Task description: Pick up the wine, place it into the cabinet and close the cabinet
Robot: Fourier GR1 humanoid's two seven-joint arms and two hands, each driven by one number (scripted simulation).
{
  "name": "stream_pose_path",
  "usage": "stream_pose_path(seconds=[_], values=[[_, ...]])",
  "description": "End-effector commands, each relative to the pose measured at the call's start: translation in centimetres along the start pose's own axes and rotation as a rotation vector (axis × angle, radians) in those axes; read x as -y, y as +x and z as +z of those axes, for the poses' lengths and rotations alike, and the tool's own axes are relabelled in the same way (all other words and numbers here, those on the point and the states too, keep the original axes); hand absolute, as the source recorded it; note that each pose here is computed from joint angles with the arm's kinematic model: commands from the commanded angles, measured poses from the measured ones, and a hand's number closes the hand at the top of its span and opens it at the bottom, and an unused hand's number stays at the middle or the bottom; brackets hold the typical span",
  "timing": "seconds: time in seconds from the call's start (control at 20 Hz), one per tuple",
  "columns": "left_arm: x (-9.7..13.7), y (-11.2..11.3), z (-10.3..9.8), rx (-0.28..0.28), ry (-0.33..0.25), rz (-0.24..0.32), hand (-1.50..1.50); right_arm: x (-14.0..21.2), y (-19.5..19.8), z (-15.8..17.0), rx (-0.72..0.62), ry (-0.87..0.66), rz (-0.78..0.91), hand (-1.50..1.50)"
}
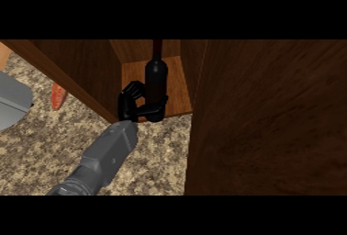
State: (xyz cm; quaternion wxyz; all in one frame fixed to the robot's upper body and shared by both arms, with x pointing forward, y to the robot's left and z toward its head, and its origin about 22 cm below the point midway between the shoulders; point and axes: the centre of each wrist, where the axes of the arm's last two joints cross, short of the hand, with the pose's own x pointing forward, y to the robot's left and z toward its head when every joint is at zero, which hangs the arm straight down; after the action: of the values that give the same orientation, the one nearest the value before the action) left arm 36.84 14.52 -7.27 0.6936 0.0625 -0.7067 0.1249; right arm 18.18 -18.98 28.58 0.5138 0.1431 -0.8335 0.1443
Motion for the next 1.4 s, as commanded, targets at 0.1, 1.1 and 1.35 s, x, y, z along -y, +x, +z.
stream_pose_path(seconds=[0.1,1.1,1.35], values=[[1.0,1.2,-0.7,0.023,0.006,-0.011,1.5,0.1,-0.2,0.7,0.008,0.023,-0.014,-1.5],[5.4,7.0,-3.7,0.043,0.025,-0.015,1.5,1.2,-0.1,0.4,-0.006,-0.021,-0.006,-1.5],[6.4,8.6,-4.4,-0.013,0.044,0.005,1.5,1.5,-0.7,1.3,-0.009,-0.021,0.023,-1.5]])
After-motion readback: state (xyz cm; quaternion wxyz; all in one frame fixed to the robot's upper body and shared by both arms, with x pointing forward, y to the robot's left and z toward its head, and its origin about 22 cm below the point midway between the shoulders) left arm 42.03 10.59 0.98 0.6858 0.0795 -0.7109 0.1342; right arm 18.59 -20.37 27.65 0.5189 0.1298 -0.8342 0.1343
